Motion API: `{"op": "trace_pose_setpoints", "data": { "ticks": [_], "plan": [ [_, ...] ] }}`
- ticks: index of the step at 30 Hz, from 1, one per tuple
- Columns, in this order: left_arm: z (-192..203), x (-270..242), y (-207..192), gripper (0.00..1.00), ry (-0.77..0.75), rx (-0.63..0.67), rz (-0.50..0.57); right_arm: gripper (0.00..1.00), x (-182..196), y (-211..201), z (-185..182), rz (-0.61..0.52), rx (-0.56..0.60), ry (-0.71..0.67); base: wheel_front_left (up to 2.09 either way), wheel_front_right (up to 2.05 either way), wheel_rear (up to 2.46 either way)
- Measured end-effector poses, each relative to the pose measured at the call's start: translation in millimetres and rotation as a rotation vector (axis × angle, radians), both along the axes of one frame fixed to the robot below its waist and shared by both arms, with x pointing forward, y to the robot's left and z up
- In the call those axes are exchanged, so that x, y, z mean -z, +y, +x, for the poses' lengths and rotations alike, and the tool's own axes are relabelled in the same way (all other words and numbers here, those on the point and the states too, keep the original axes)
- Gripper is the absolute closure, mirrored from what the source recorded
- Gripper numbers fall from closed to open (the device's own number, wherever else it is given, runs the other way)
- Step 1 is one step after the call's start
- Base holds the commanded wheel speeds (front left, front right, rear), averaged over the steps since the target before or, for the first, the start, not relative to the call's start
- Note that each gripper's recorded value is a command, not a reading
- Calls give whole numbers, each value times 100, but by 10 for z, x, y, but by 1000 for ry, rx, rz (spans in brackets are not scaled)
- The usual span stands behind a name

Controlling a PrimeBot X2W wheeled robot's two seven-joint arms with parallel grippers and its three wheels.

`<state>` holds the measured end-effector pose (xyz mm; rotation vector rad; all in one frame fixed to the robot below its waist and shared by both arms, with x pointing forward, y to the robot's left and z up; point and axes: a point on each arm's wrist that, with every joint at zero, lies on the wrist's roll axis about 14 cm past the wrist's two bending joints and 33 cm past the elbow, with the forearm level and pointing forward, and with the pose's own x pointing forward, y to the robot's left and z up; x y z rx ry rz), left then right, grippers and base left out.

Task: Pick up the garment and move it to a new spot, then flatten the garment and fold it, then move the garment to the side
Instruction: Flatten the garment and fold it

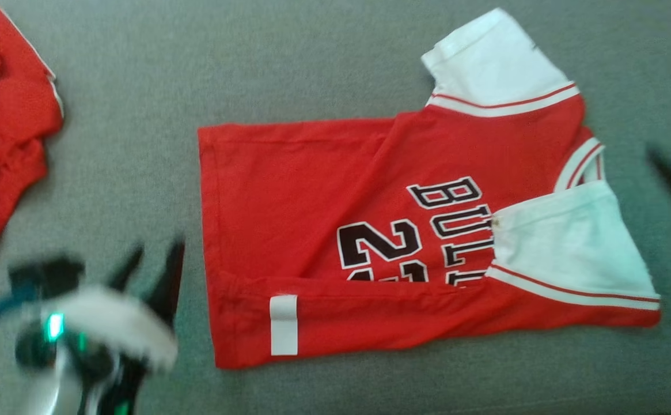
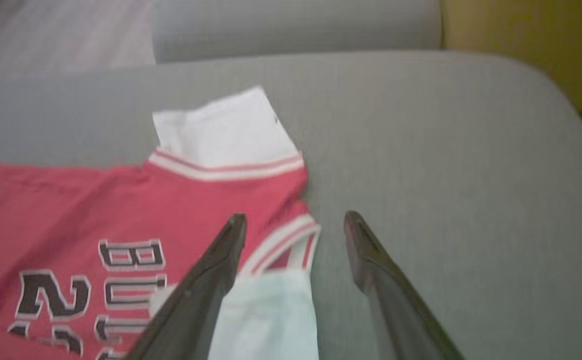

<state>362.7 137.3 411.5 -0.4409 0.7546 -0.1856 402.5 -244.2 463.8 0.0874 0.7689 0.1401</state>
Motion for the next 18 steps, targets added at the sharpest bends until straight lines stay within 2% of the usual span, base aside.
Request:
{"op": "trace_pose_setpoints", "data": {
  "ticks": [3, 6, 10, 18],
  "plan": [
    [464, -89, -75, 0, -98, 45, 60, 0, -189, 96, 589, -56, -29, -130, 0, 0, 0],
    [741, -59, -267, 0, -128, 90, 81, 0, -74, 259, 982, -89, -67, -149, 0, 0, 0],
    [813, 178, -445, 0, -79, 128, 99, 0, 296, 480, 1288, -99, -110, -116, 0, 0, 0],
    [963, 371, -361, 0, -89, 96, 151, 0, 743, 740, 1738, -121, -144, -104, 0, 0, 0]
  ]
}}
